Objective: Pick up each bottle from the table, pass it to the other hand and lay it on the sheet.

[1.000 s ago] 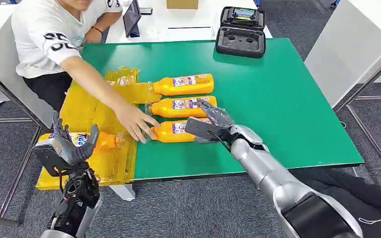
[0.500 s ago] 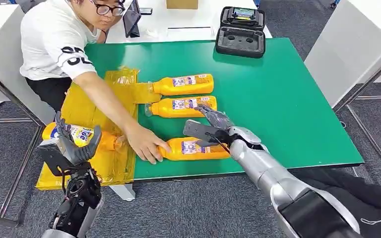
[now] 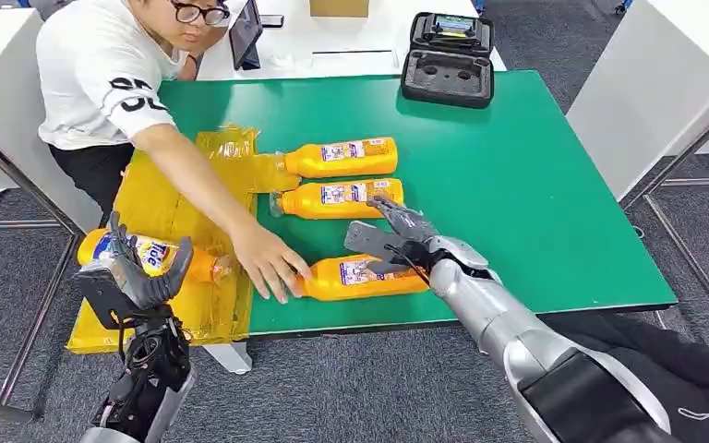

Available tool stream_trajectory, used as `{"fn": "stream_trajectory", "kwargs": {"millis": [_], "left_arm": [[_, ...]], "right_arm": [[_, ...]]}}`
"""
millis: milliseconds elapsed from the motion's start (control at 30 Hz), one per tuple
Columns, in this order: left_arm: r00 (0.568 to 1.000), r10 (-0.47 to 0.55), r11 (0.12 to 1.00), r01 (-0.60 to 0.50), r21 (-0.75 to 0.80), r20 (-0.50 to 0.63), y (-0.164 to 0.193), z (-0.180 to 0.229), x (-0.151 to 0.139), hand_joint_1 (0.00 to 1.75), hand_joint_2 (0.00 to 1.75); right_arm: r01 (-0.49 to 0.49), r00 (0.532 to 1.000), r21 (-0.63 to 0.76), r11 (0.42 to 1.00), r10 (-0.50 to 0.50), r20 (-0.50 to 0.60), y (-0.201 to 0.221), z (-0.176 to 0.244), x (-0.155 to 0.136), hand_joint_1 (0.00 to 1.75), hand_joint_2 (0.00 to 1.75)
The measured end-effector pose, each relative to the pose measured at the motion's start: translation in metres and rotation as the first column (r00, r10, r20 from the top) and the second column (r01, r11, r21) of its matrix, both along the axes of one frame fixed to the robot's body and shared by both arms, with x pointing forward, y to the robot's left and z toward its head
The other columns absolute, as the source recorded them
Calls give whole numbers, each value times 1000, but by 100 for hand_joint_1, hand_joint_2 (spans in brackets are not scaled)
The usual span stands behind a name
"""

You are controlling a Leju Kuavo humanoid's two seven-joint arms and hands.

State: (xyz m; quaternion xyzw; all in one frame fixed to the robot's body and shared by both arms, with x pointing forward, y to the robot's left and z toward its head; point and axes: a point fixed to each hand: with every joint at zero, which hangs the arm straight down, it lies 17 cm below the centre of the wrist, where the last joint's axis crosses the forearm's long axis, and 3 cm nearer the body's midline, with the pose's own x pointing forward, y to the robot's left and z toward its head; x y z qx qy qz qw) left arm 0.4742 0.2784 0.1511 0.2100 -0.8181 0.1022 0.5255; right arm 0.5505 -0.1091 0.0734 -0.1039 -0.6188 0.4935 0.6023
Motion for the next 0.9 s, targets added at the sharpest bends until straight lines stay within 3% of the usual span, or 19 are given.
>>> {"fn": "stream_trajectory", "kwargs": {"millis": [300, 633, 900], "left_arm": [[1000, 11, 1000, -11, 15, 7, 6, 2, -3, 0, 175], [1000, 14, 1000, -15, 27, 12, 13, 2, -7, 0, 175], [1000, 12, 1000, -12, 23, -8, 18, -8, -12, 0, 175]], "right_arm": [[-105, 994, 168, 980, 108, -7, 35, 27, -9, 0, 175], [-221, 974, 284, 933, 198, 108, 66, 92, -8, 0, 175], [-255, 965, 244, 936, 263, 1, 62, 81, -16, 0, 175]]}}
